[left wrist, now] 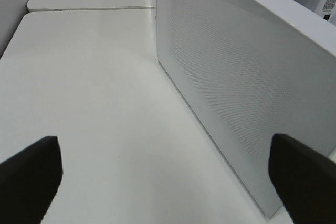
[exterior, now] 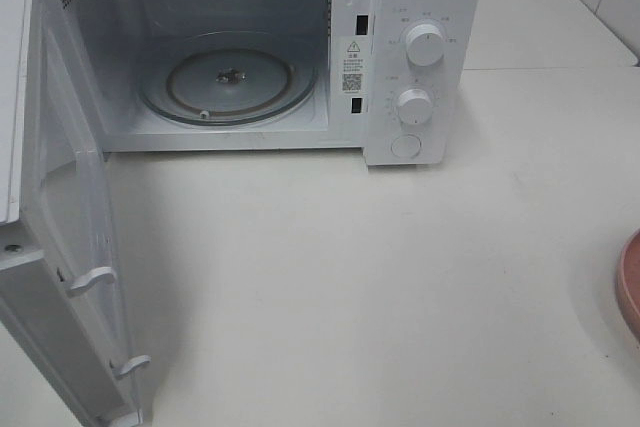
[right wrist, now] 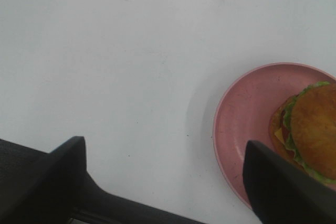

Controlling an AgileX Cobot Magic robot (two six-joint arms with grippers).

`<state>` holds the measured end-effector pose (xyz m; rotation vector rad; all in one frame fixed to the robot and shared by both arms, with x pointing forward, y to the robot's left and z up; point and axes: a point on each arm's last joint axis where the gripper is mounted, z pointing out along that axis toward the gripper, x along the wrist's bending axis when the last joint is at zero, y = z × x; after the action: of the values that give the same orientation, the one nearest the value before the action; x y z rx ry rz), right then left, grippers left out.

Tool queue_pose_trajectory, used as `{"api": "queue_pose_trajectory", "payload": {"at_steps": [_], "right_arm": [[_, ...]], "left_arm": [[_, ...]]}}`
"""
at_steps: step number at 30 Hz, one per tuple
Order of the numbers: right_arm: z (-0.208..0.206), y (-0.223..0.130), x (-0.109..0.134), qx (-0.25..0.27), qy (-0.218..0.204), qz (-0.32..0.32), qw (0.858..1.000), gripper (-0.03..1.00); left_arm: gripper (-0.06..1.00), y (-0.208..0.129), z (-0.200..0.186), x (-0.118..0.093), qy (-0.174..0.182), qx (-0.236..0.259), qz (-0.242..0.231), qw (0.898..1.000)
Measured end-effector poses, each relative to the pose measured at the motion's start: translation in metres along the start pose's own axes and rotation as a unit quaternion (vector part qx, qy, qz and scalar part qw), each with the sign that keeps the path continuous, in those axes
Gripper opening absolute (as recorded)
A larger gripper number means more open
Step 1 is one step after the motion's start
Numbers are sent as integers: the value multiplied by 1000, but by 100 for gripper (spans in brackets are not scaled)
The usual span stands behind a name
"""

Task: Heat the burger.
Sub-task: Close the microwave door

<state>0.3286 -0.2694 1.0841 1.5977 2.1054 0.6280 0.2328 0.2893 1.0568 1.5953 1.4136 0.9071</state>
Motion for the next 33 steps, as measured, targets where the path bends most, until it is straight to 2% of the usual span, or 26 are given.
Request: {"api": "queue_pose_trajectory", "payload": {"at_steps": [7,15,19,23,30,33], "right_arm": [[-8,-30,-7,-40,4,9,999,76],[-6,-62,-17,-81,-38,44,995,76],[-15,-74,-21,-119,-66,78,988,76],[-22,-81,-20,-144,-73,101,982,76],[-35,-102,-12,-215,-81,139,963,76],[-35,-104,-11,-219,-88,144,961,76]], "left_arm": [[99,0,0,0,0,0,0,1000],[99,0,0,0,0,0,0,1000],[99,0,0,0,0,0,0,1000],[99,0,0,0,0,0,0,1000],[99,0,0,0,0,0,0,1000],[99,0,0,0,0,0,0,1000]]}}
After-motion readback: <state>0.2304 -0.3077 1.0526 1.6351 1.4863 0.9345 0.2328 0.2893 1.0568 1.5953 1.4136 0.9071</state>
